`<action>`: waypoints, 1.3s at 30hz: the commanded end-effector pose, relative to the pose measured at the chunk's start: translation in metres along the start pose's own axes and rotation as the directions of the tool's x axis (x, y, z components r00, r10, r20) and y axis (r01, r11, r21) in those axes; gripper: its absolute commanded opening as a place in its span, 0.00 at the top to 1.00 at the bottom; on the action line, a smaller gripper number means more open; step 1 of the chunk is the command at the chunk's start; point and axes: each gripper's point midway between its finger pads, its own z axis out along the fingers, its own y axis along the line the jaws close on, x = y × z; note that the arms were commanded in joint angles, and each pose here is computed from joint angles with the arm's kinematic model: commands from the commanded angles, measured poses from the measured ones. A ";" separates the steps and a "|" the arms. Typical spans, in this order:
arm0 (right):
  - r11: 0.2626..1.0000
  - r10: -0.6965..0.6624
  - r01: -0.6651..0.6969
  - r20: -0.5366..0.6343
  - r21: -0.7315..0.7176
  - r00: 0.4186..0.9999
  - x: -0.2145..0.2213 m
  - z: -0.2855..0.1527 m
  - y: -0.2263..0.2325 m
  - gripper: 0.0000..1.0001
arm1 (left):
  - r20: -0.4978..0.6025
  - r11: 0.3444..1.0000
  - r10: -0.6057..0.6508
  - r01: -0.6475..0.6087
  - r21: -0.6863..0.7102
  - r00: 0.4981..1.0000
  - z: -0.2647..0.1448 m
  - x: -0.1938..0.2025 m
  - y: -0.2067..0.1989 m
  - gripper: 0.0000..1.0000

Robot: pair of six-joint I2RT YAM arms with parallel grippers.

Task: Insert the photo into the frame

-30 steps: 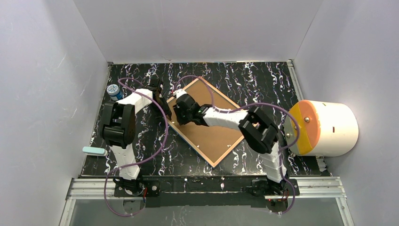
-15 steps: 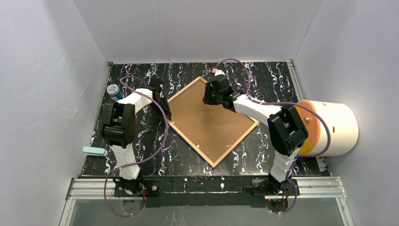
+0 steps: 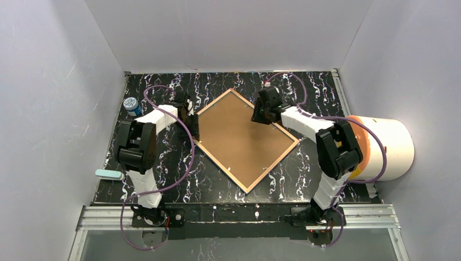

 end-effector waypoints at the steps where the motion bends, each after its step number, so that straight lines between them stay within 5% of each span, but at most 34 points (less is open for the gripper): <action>1: 0.998 0.070 -0.070 0.077 -0.006 0.995 -0.048 -0.025 -0.010 0.58 | -0.126 0.998 0.019 -0.027 -0.064 0.992 0.005 0.029 0.010 0.52; 10: 0.980 0.149 -0.148 0.005 0.132 0.989 -0.044 -0.058 -0.073 0.43 | 0.104 0.996 -0.011 0.020 -0.087 0.995 -0.040 -0.040 -0.003 0.34; 18: 0.961 0.200 -0.156 -0.184 0.230 0.962 0.037 -0.104 -0.106 0.25 | 0.204 0.991 0.024 0.004 -0.133 0.979 -0.041 -0.082 0.000 0.16; 29: 0.936 0.344 -0.262 -0.445 0.237 0.827 0.126 -0.111 -0.103 0.28 | 0.252 0.986 0.062 -0.020 -0.166 0.966 -0.017 -0.140 0.019 0.11; 39: 0.926 0.373 -0.285 -0.474 0.249 0.798 0.141 -0.087 -0.108 0.20 | 0.136 0.991 0.060 -0.075 0.107 0.989 0.021 -0.129 -0.001 0.18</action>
